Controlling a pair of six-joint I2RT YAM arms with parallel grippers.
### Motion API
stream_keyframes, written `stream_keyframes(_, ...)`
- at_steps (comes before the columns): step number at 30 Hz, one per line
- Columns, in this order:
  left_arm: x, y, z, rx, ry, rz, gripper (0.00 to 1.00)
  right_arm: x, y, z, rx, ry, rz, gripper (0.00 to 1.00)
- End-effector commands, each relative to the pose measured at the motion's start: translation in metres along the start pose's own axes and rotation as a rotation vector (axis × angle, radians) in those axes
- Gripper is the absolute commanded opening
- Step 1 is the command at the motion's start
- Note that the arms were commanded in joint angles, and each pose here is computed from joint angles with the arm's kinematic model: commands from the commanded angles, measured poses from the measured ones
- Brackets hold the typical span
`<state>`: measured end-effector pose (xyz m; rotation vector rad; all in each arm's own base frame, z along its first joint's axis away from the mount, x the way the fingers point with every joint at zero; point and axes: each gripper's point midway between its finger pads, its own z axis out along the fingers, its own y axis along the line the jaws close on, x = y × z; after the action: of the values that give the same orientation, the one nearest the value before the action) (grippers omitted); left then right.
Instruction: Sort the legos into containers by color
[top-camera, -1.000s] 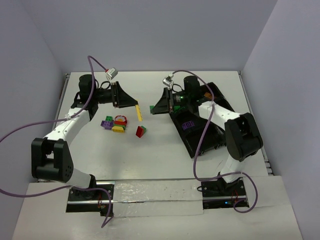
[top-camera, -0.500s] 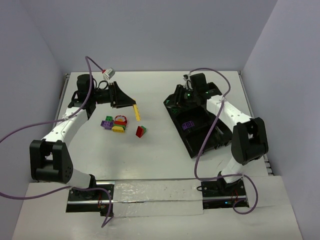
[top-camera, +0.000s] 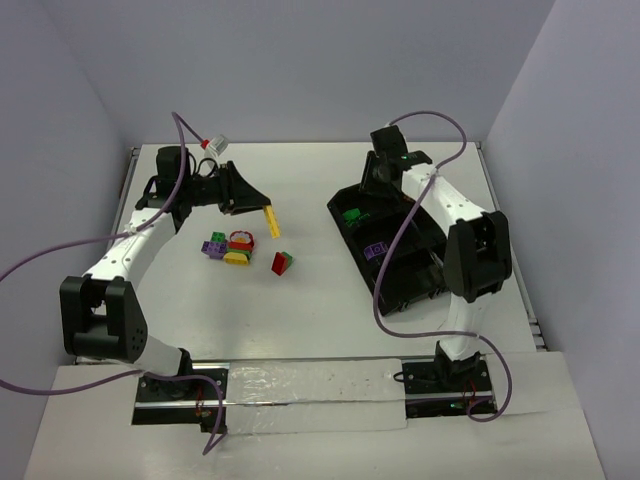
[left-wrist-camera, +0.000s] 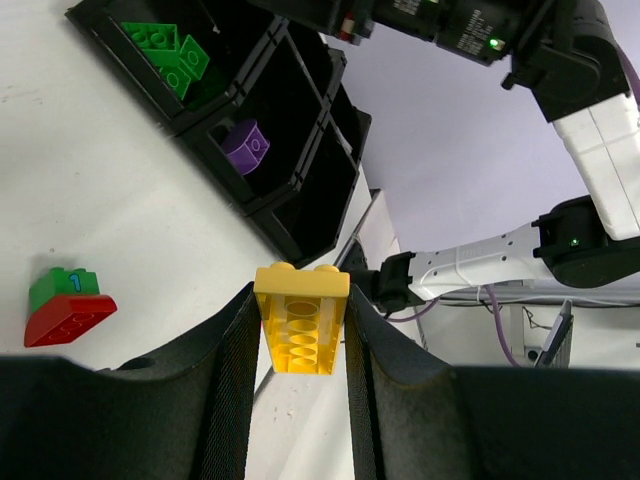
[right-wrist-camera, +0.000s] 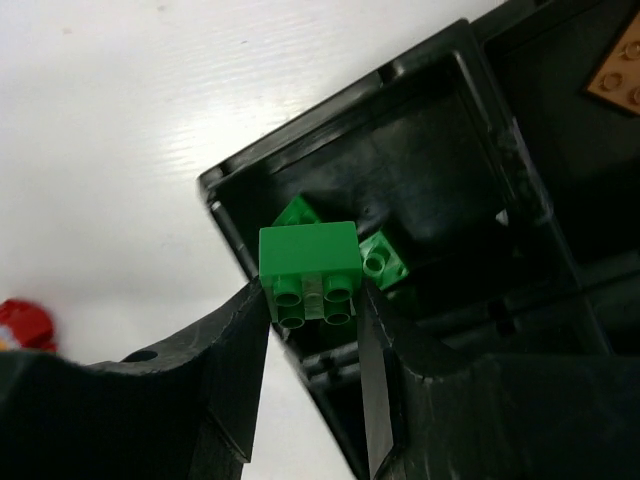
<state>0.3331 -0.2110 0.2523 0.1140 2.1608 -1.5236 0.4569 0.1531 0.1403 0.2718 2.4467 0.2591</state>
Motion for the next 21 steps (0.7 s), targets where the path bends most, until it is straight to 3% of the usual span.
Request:
stream_keyframes(1,-0.007,0.000,-0.004,-0.030,-0.030,0.030,0.00,-0.008,-0.013,0.012,0.072,-0.004,-0.034,0.29)
stream_keyframes(2,-0.007,0.000,-0.004,-0.030,-0.030,0.028,0.00,-0.008,-0.013,0.014,0.073,-0.002,-0.039,0.29)
stream_keyframes(3,-0.007,0.000,-0.004,-0.026,-0.028,0.029,0.00,-0.009,-0.013,0.016,0.073,-0.003,-0.048,0.49)
stream_keyframes(4,-0.007,0.000,-0.004,-0.026,-0.027,0.029,0.00,-0.011,-0.013,0.017,0.074,-0.006,-0.055,0.56)
stream_keyframes(7,-0.006,0.002,-0.003,-0.035,-0.024,0.026,0.00,-0.017,-0.013,0.014,0.076,-0.023,-0.066,0.64)
stream_keyframes(13,-0.008,0.008,-0.003,-0.065,-0.034,0.002,0.00,-0.028,0.002,-0.011,-0.009,-0.066,-0.089,0.63)
stream_keyframes(17,-0.011,0.021,0.000,-0.129,-0.048,-0.064,0.00,-0.024,0.040,-0.047,-0.214,-0.107,-0.133,0.58)
stream_keyframes(21,-0.012,0.030,0.001,-0.168,-0.073,-0.106,0.00,-0.004,0.085,-0.077,-0.336,-0.134,-0.261,0.59)
